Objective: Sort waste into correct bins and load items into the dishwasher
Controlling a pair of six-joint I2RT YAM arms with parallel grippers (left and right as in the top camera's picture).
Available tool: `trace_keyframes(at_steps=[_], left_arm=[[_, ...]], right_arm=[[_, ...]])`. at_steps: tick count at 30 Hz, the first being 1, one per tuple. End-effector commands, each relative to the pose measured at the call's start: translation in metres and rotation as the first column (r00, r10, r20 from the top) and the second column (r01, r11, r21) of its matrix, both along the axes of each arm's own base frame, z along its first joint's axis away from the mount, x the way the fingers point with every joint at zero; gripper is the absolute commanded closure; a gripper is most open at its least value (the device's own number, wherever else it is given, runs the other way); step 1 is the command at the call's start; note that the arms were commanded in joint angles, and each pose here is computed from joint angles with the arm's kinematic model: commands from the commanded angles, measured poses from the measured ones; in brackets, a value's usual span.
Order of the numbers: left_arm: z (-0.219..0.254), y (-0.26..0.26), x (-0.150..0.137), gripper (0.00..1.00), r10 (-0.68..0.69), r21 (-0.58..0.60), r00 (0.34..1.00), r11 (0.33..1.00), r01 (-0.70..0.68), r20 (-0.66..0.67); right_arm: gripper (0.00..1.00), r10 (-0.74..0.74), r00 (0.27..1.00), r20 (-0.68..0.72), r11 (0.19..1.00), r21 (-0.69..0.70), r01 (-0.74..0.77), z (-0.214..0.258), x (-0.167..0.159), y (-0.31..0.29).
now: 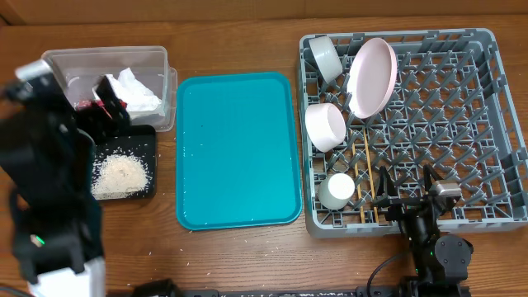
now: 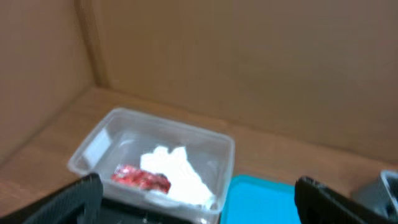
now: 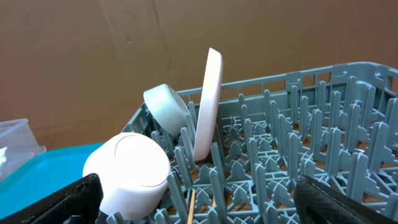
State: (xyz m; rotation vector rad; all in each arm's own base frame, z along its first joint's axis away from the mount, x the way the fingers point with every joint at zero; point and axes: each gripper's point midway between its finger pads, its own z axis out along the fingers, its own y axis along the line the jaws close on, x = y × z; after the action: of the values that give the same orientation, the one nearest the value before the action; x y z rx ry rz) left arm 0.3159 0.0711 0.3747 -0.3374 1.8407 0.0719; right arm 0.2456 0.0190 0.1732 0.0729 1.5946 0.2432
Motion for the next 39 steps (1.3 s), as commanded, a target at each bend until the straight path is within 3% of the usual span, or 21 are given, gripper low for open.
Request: trace_keyframes(at_steps=[1, 10, 21, 29, 39], left_arm=[[-0.05, -0.023, -0.012, 0.0, -0.137, 0.074, 0.991, 0.988, 0.135, 0.015], [-0.131, -0.046, -0.046, 0.0, -0.207, 0.136, 0.965, 0.973, 0.186, 0.159], [-0.189, -0.057, -0.062, 0.0, -0.229, 0.153, 0.952, 0.968, 0.201, 0.202], [-0.202, -0.06, -0.068, 0.0, -0.239, 0.169, 0.938, 0.965, 0.2, 0.252], [-0.218, -0.061, -0.07, 0.0, -0.24, 0.151, 0.951, 0.965, 0.212, 0.195]], right_arm=[[0.0, 0.0, 1.0, 0.007, 1.0, -0.003, 0.0, -0.001, 0.0, 0.0], [0.0, 0.0, 1.0, 0.006, 1.0, -0.003, 0.0, -0.001, 0.0, 0.0], [0.0, 0.0, 1.0, 0.006, 1.0, -0.003, 0.0, -0.001, 0.0, 0.0], [0.0, 0.0, 1.0, 0.006, 1.0, -0.003, 0.0, -0.001, 0.0, 0.0], [0.0, 0.0, 1.0, 0.006, 1.0, -0.003, 0.0, -0.001, 0.0, 0.0]])
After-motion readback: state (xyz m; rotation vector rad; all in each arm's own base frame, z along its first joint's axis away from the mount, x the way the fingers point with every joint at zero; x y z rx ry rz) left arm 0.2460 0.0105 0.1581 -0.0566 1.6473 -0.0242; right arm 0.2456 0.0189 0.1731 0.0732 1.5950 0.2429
